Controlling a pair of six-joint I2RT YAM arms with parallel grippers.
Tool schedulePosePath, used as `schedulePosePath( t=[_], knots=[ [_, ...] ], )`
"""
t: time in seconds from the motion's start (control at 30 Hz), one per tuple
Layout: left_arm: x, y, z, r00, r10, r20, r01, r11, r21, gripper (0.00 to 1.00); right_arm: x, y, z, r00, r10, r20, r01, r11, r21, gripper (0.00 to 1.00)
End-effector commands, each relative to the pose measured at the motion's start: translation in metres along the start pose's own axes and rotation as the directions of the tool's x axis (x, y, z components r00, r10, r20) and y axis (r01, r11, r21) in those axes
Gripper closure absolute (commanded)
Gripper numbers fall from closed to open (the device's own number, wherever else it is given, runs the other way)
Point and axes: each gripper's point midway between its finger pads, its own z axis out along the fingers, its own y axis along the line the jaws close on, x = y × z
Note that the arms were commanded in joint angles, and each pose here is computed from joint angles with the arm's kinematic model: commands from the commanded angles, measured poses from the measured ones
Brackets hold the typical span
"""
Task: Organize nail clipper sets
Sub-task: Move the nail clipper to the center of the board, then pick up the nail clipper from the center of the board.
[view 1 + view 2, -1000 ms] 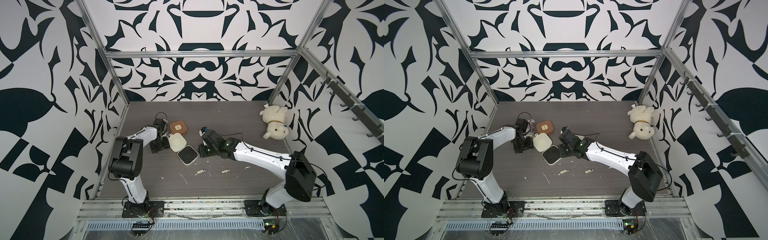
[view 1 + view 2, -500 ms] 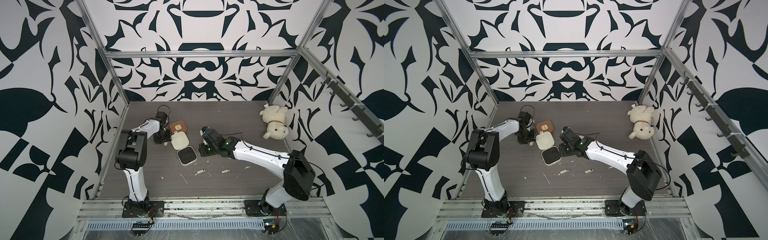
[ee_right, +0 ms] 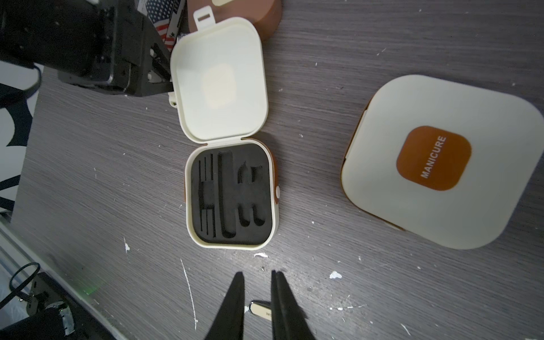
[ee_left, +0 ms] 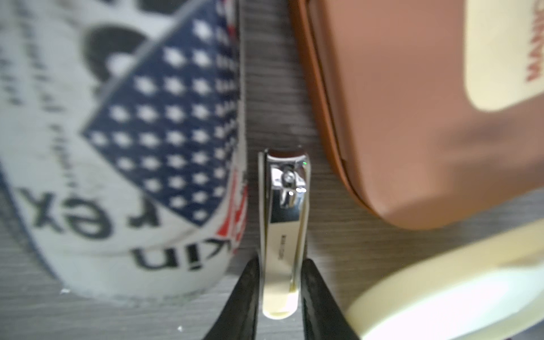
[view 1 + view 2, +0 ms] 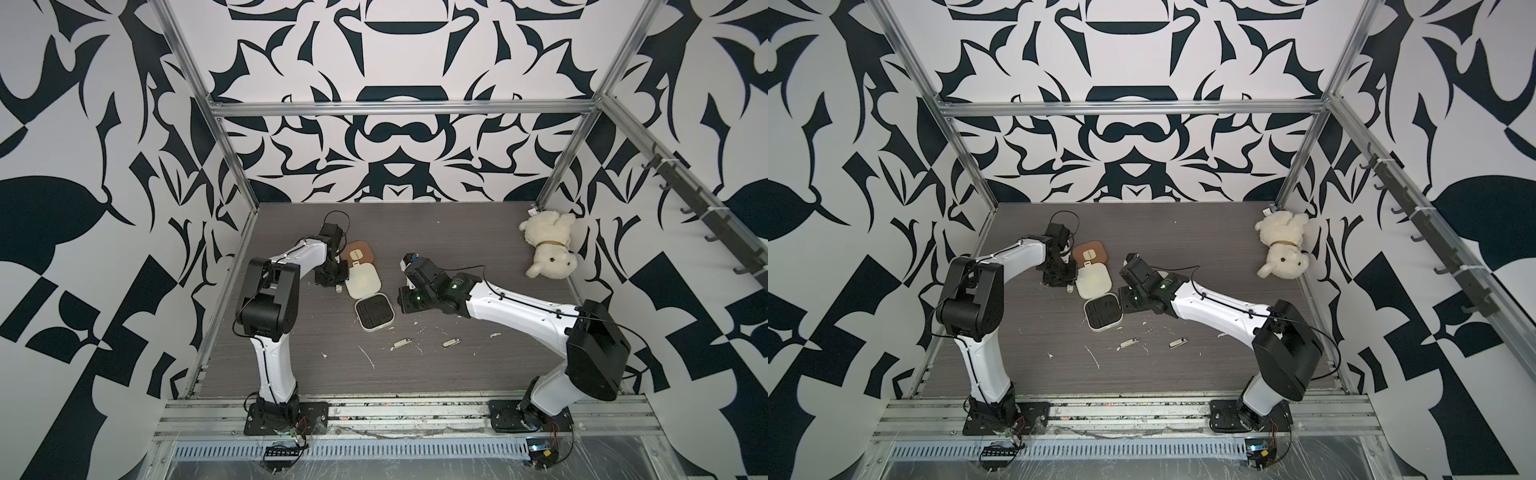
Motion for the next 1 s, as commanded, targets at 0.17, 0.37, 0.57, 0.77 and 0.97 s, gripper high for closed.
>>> schedulePosePath(
  t=[0.17, 0.37, 0.57, 0.77, 0.97],
  knots=[
    [0.080, 0.028, 0.007, 0.980, -0.135, -0.144, 0.123, 0.988, -0.089, 0.76, -0.012, 0.010, -0.011, 0.999, -0.004, 0.033, 0.005, 1.000, -0.027, 0.80],
    [0.140, 0.025, -0.003, 0.954, -0.263, -0.143, 0.254, 0.964, -0.078, 0.76, -0.008, 0.016, -0.009, 1.000, -0.015, 0.028, 0.016, 0.999, -0.036, 0.80],
    [0.193, 0.013, -0.002, 0.950, -0.278, -0.141, 0.255, 0.953, -0.161, 0.74, -0.003, 0.023, -0.006, 0.999, -0.032, 0.018, 0.033, 0.999, -0.039, 0.81],
    [0.224, 0.012, -0.003, 0.936, -0.331, -0.123, 0.312, 0.938, -0.148, 0.67, 0.002, 0.027, -0.006, 0.999, -0.044, 0.013, 0.045, 0.998, -0.038, 0.81],
    [0.219, -0.013, -0.019, 0.943, -0.329, -0.060, 0.327, 0.944, -0.037, 0.39, 0.003, 0.027, -0.008, 0.999, -0.048, 0.017, 0.048, 0.998, -0.030, 0.81]
  ],
)
